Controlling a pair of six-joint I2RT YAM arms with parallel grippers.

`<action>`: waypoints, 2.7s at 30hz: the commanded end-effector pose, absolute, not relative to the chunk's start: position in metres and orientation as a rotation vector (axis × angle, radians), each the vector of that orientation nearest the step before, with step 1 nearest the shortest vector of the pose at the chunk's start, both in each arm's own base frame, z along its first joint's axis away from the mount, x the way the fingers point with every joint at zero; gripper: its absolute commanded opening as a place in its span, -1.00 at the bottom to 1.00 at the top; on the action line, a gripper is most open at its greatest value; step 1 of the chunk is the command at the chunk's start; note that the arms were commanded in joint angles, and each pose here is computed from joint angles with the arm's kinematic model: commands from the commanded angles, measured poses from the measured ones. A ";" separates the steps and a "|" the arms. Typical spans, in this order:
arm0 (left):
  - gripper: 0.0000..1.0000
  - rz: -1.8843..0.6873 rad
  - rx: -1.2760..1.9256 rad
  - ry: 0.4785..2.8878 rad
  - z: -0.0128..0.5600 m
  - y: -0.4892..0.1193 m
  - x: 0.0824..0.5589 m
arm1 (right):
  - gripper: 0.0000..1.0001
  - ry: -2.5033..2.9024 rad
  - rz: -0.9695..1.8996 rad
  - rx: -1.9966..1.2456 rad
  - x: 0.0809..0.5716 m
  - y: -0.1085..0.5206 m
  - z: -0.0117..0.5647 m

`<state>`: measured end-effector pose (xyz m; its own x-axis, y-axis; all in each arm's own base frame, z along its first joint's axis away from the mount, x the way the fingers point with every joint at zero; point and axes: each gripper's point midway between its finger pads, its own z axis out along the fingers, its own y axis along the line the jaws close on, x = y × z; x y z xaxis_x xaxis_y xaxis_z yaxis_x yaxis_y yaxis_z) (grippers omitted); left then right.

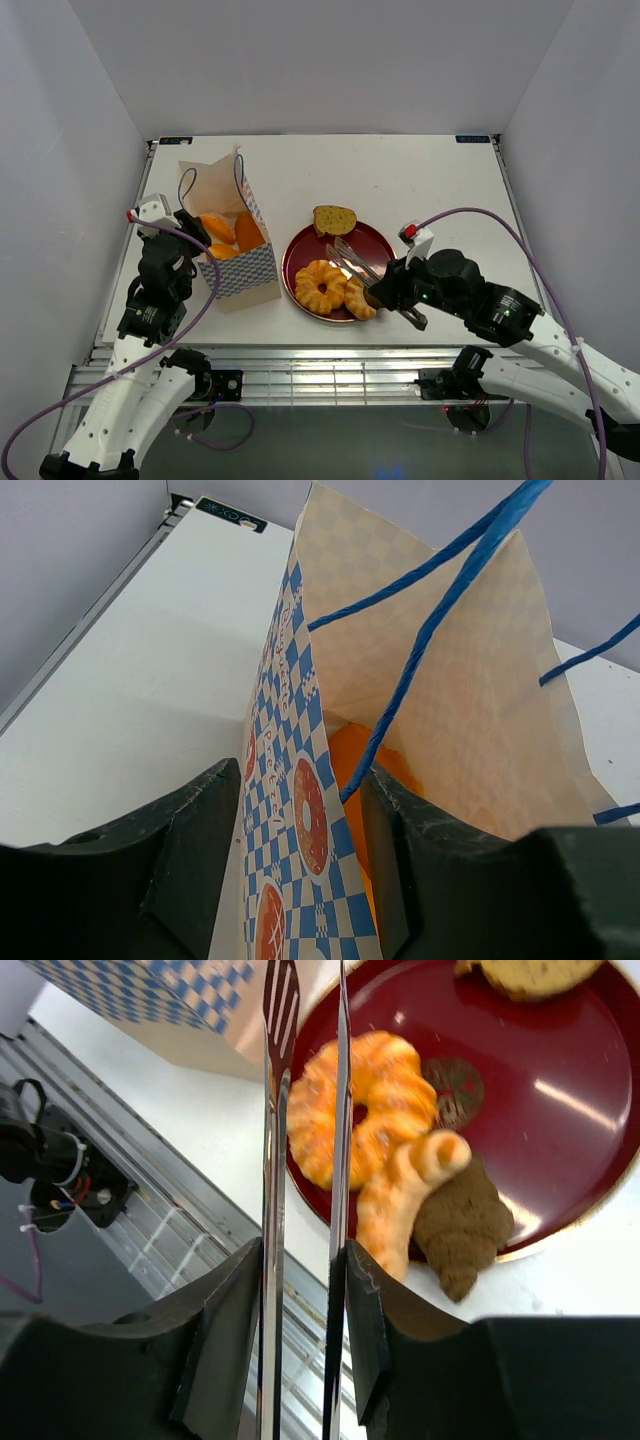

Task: Place the fake bread into the paper bag

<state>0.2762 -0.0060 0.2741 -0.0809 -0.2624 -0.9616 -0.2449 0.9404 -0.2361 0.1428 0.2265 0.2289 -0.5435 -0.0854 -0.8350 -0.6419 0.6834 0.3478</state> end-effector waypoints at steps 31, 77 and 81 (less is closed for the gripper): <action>0.24 -0.026 -0.360 1.687 0.272 -0.013 0.275 | -0.04 2.247 0.728 -0.239 0.130 0.180 0.173; 0.24 -0.030 -0.360 1.676 0.276 -0.013 0.273 | -0.85 2.147 0.803 -0.266 0.138 0.194 0.197; 0.24 -0.027 -0.359 1.677 0.275 -0.012 0.273 | -0.85 2.089 0.811 -0.284 0.143 0.198 0.225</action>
<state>0.2758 -0.0130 0.2739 -0.0893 -0.2604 -0.9614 -0.2177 0.9470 -0.2362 0.1309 0.1883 0.1776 -0.6926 0.0298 -0.7207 -0.4151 0.8007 0.4320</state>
